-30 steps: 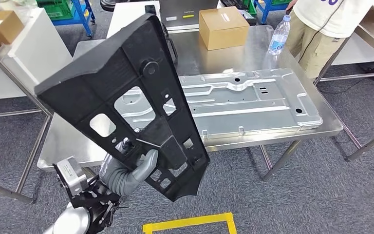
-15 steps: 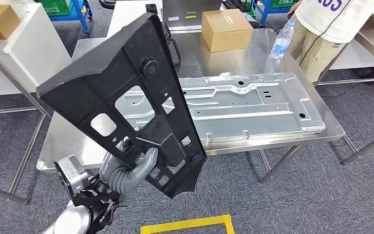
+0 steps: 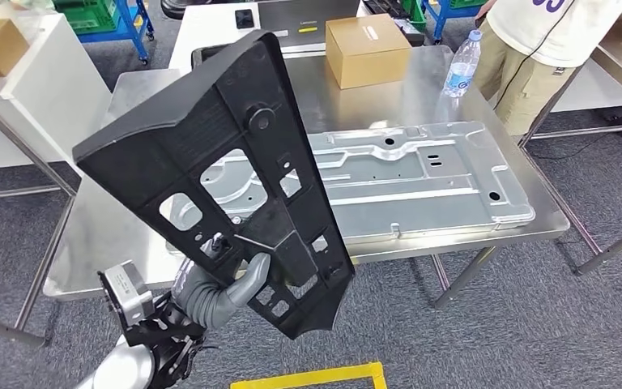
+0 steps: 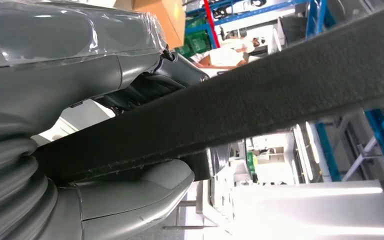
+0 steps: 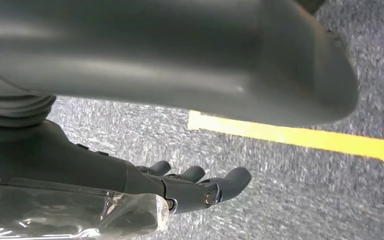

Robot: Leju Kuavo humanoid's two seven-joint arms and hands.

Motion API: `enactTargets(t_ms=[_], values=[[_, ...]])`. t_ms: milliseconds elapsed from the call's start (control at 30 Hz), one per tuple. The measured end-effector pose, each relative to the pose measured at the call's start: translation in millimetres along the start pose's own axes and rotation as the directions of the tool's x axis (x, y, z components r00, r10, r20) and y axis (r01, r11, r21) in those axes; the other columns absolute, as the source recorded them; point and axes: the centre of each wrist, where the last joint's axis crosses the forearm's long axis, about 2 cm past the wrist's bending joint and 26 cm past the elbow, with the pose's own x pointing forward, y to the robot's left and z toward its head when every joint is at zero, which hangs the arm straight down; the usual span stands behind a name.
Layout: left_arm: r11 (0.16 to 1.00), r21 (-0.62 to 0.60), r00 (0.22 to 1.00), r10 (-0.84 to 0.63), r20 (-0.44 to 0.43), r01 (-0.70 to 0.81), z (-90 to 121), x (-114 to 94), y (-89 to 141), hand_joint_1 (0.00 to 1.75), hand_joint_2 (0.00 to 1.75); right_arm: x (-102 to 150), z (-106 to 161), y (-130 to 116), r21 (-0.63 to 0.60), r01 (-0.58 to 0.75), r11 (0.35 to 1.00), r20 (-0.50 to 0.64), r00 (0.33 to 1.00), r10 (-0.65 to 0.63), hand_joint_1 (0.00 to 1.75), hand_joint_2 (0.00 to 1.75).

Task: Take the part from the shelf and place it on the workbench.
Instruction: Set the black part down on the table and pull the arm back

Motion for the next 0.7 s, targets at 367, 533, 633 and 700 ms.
enactTargets(t_ms=[367, 533, 633, 700], values=[[1.000, -0.004, 1.000, 0.001, -0.003, -0.001, 0.3, -1.0, -1.1, 1.75, 1.75, 0.2, 0.3, 2.8, 0.005, 0.002, 1.000, 0.000, 1.000, -0.002, 0.00, 0.00], [1.000, -0.006, 1.000, 0.002, 0.001, -0.002, -0.7, -0.7, -1.7, 1.75, 1.75, 0.4, 0.2, 1.8, 0.006, -0.001, 1.000, -0.002, 1.000, 0.001, 0.00, 0.00], [1.000, -0.008, 1.000, 0.006, -0.002, -0.006, 0.0, -1.5, -3.0, 1.75, 1.75, -0.5, 0.4, 2.1, 0.008, -0.003, 1.000, -0.006, 1.000, 0.003, 0.00, 0.00], [1.000, -0.007, 1.000, 0.009, -0.005, -0.009, 0.6, -2.1, -3.4, 1.75, 1.75, -1.0, 0.4, 1.6, 0.007, -0.003, 1.000, -0.010, 1.000, 0.003, 0.00, 0.00]])
